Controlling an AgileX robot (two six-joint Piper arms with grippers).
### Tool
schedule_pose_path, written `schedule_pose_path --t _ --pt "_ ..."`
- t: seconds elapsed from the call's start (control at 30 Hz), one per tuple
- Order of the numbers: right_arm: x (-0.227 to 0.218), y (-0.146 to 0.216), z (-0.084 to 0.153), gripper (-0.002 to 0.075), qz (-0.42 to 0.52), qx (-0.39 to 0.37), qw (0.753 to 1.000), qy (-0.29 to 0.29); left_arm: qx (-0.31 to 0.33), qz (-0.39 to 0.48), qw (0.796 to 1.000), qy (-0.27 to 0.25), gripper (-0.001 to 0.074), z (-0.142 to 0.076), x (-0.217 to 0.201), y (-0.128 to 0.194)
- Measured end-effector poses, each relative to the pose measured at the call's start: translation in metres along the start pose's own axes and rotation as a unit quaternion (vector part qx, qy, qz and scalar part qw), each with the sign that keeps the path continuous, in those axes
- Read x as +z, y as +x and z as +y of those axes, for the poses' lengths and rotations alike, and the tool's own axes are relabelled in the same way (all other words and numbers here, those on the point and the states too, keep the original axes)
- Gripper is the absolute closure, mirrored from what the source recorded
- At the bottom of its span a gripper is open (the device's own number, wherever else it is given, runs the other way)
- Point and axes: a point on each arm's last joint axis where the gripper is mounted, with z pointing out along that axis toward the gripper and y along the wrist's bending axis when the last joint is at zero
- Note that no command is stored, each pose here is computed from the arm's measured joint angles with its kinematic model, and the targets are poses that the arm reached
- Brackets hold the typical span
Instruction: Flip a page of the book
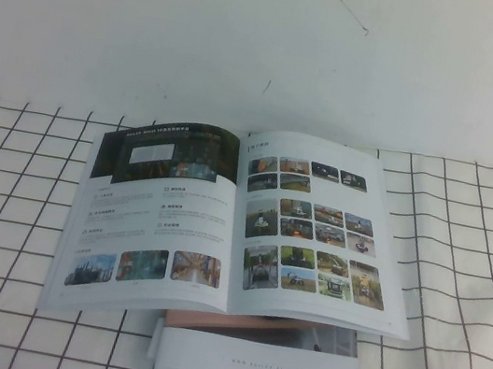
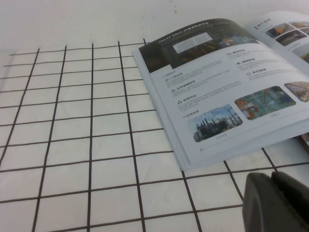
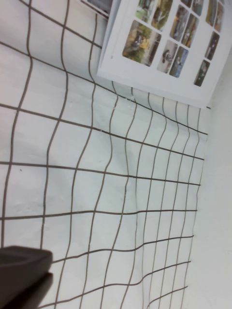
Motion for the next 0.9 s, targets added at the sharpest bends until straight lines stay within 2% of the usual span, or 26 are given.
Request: schedule_pose_path --t 0.27,0.5,0.77,0.9 --pt "0.000 0.000 0.000 0.0728 0.000 0.000 1.000 0.000 -0.013 -0.003 0.999 -0.044 0.0737 0.005 0.000 0.000" --pt "0.000 0.000 0.000 0.0728 0.000 0.001 1.000 0.000 -0.017 -0.004 0.998 -0.055 0.0737 0.006 0.000 0.000" --pt "0.000 0.000 0.000 0.0728 0.000 0.001 1.000 0.000 -0.030 -0.007 0.995 -0.099 0.0737 0.011 -0.001 0.000" --pt "0.000 0.000 0.000 0.0728 0.000 0.001 1.000 0.000 -0.030 -0.007 0.994 -0.100 0.0737 0.011 -0.001 0.000"
